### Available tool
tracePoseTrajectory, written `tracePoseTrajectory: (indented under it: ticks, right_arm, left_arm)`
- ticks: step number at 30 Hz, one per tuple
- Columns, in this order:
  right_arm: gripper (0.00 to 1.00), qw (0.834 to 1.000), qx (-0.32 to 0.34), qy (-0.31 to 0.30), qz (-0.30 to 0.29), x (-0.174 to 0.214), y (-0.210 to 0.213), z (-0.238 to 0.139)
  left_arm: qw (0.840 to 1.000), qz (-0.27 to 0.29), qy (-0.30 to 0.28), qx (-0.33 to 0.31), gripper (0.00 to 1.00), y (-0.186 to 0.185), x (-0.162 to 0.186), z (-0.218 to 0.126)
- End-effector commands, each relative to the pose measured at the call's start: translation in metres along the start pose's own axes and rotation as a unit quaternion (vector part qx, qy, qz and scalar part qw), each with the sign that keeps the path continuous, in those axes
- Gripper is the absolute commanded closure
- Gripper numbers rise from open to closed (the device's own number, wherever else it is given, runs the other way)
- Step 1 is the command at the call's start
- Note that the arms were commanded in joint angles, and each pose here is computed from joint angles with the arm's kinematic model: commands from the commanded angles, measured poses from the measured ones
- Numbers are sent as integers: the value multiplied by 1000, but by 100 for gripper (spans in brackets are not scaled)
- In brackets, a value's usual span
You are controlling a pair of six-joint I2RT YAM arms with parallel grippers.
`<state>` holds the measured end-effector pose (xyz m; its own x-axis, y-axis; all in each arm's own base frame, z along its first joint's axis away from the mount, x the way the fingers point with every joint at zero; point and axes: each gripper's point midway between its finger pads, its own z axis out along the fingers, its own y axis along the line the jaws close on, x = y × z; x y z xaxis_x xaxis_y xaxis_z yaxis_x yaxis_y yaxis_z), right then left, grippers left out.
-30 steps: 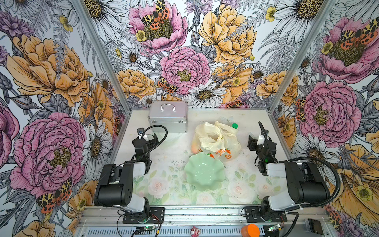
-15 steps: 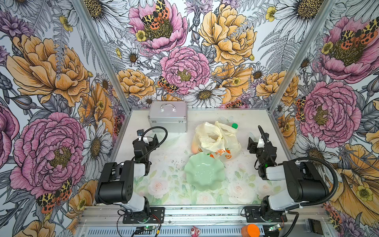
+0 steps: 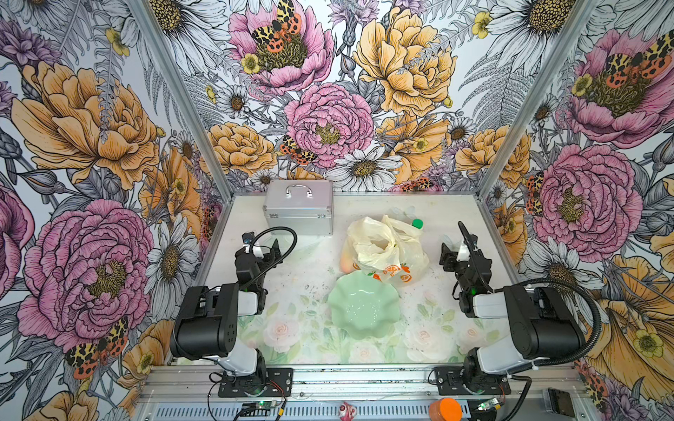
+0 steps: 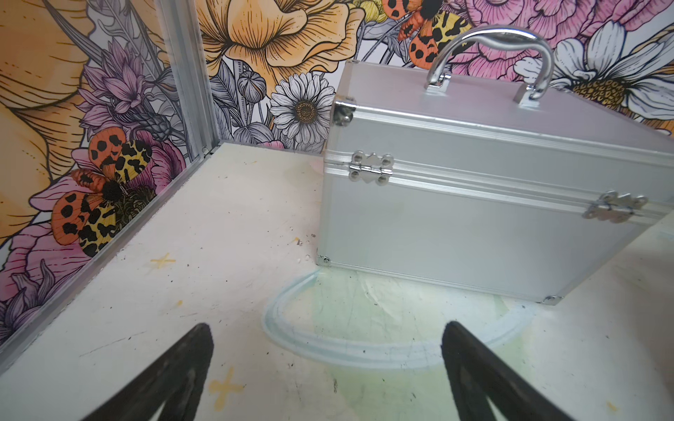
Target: Place the fruits into the plastic bag
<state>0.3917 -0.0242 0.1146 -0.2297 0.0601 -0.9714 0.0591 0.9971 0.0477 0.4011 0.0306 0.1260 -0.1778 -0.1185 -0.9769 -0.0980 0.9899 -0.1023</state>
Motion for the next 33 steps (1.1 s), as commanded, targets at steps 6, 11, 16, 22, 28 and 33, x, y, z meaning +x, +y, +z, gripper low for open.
tracePoseTrajectory:
  ticks: [6,11,16,22,28,33]
  right_arm:
    - [3,1000,15,19,-6,1,-3,10]
    - [0,999,21,22,-17,1,0,11]
    - [1,999,20,21,-19,0,1,11]
    - [0,999,20,22,-20,0,1,11]
    - [1,999,22,21,-22,0,2,12]
    - [1,999,21,23,-22,1,2,12]
  left_arm:
    - [1000,5,-10,4,1,-5,-4,0]
    - [1000,11,-9,1,1,-6,-4,1]
    - [1000,17,-8,-7,1,-7,-4,2]
    - [1000,19,-6,-7,1,-8,-3,2]
    - [1000,19,-5,-7,1,-7,-3,2]
    - [1000,19,-5,-9,1,-7,-3,1]
